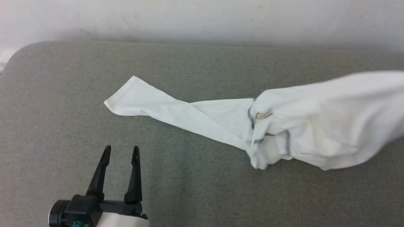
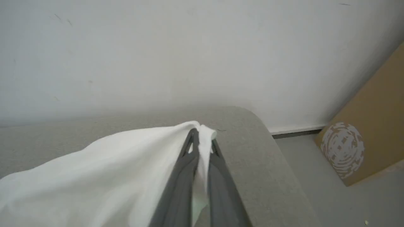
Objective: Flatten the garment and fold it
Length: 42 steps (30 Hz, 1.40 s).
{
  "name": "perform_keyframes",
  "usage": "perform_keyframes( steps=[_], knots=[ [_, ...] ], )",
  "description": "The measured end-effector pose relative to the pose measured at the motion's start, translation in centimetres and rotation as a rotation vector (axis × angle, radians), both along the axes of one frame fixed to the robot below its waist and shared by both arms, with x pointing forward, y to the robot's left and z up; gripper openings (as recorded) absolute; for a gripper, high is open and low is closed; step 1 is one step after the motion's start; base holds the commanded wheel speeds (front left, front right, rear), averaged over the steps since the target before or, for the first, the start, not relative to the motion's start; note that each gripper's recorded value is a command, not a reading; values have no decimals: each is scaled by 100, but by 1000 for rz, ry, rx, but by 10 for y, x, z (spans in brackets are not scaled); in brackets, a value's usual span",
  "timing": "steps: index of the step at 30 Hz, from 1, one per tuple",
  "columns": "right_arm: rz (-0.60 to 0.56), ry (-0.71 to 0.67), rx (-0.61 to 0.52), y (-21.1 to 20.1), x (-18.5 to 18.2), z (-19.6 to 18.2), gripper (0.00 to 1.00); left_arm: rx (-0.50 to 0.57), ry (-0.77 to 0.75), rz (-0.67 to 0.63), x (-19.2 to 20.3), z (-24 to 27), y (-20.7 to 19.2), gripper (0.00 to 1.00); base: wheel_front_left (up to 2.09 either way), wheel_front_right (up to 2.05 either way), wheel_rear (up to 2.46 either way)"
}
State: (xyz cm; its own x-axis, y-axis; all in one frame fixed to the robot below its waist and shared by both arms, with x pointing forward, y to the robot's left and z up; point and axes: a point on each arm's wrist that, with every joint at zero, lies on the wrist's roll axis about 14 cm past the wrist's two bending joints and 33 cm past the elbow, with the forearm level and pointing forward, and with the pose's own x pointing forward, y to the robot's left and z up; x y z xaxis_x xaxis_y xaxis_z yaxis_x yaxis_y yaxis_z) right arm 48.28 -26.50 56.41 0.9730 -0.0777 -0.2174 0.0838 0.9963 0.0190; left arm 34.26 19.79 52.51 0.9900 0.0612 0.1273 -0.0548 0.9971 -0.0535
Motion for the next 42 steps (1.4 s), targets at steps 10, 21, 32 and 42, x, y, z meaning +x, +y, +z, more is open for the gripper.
perform_keyframes(
  steps=[10, 21, 32, 42],
  knots=[
    [-376, 317, 82, -87, -155, -127, 0, -5, 0, -34, 3, -1, -10, 100, 0, 0, 0],
    [-157, 107, 103, -24, -95, -86, 100, 2, 0, -53, 3, -1, -15, 100, 0, 0, 0],
    [362, 29, 51, 123, -16, -3, 100, -6, 3, -35, 0, -1, -12, 100, 0, 0, 0],
    [714, 279, -76, 236, 15, -52, 100, -15, 30, 12, 8, -9, 2, 100, 0, 0, 0]
  ],
)
